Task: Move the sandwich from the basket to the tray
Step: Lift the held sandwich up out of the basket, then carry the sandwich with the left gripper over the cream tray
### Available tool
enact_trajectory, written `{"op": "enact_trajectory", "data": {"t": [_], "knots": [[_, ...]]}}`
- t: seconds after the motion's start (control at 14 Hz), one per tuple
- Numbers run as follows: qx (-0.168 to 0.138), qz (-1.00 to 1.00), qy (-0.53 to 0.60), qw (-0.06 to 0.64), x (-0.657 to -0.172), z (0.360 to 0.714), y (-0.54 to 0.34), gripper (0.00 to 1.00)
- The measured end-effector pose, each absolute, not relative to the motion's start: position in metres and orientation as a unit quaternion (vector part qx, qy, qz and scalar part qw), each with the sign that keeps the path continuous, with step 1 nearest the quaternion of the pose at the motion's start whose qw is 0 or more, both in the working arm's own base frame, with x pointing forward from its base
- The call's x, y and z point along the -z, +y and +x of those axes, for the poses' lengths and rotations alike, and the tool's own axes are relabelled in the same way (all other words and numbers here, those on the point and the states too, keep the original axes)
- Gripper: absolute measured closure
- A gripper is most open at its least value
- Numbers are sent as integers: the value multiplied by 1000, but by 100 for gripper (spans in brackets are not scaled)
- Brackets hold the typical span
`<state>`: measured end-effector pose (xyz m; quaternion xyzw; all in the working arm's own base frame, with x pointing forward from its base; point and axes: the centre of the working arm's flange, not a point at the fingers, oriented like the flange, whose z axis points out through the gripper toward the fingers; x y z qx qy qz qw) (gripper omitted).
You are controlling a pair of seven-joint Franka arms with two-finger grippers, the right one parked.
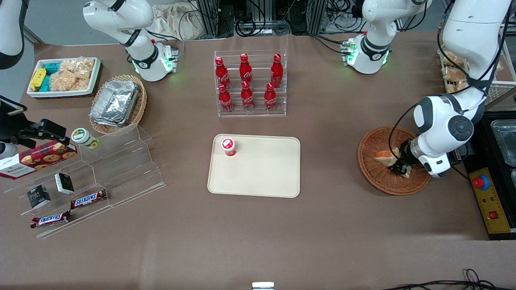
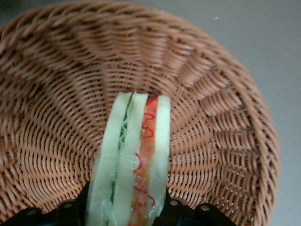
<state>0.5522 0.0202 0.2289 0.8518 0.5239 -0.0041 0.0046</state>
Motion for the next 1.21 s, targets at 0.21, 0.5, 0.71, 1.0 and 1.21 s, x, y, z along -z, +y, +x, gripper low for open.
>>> {"op": "enact_trajectory", "data": {"t": [0.21,0.5,0.71,1.0,1.21], "knots": [[29,856,516,-22,-259,569,18,61],[68,871,485,-50,-382,592,1,80],[73,890,449,-41,-462,601,-1,80],[38,919,393,-12,-528,610,-51,80],[27,945,325,8,-549,604,-120,80]]}}
